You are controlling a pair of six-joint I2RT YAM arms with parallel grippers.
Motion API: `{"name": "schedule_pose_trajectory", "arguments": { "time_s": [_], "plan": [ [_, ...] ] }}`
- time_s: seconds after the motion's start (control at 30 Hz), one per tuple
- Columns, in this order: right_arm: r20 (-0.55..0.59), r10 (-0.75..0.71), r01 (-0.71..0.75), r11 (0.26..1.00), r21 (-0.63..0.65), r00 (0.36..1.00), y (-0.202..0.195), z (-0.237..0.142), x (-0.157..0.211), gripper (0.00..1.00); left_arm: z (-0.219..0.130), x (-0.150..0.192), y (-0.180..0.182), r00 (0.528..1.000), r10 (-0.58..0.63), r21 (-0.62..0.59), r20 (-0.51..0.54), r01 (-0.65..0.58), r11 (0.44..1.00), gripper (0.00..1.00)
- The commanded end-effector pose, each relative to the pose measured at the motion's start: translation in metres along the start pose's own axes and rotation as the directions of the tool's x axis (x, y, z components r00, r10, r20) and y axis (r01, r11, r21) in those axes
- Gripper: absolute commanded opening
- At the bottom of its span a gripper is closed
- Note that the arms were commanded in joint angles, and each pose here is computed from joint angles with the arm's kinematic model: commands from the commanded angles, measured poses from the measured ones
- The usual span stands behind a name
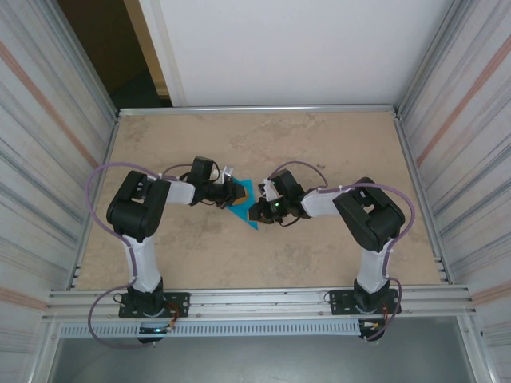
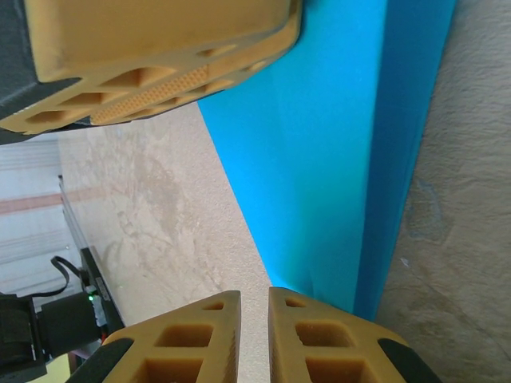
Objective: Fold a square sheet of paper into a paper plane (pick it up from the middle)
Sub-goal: Fourth fold the wing at the center of the table.
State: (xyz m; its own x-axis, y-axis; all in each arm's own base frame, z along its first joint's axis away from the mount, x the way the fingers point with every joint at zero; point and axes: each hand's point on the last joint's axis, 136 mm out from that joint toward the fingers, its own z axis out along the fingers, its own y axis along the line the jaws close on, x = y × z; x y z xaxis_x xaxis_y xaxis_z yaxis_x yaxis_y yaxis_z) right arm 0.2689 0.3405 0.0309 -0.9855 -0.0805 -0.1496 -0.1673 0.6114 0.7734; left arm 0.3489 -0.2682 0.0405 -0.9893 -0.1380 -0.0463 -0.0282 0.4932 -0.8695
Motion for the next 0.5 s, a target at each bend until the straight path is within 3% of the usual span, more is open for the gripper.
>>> {"name": "schedule_pose_trajectory", "arguments": {
  "time_s": [0.0, 0.47],
  "plan": [
    [-0.001, -0.012, 0.012, 1.0, 0.02, 1.0, -0.0053, 0.0033, -0.0021, 0.16, 0.0049, 0.0014, -0.0008, 1.0, 0.014, -0.002, -0.02, -0.014, 1.0, 0.15],
    [-0.001, -0.006, 0.006, 0.999, 0.035, 1.0, -0.0106, 0.0035, -0.0014, 0.16, 0.0072, 0.0008, 0.0091, 1.0, -0.007, -0.04, -0.02, 0.006, 0.999, 0.14]
  ]
}}
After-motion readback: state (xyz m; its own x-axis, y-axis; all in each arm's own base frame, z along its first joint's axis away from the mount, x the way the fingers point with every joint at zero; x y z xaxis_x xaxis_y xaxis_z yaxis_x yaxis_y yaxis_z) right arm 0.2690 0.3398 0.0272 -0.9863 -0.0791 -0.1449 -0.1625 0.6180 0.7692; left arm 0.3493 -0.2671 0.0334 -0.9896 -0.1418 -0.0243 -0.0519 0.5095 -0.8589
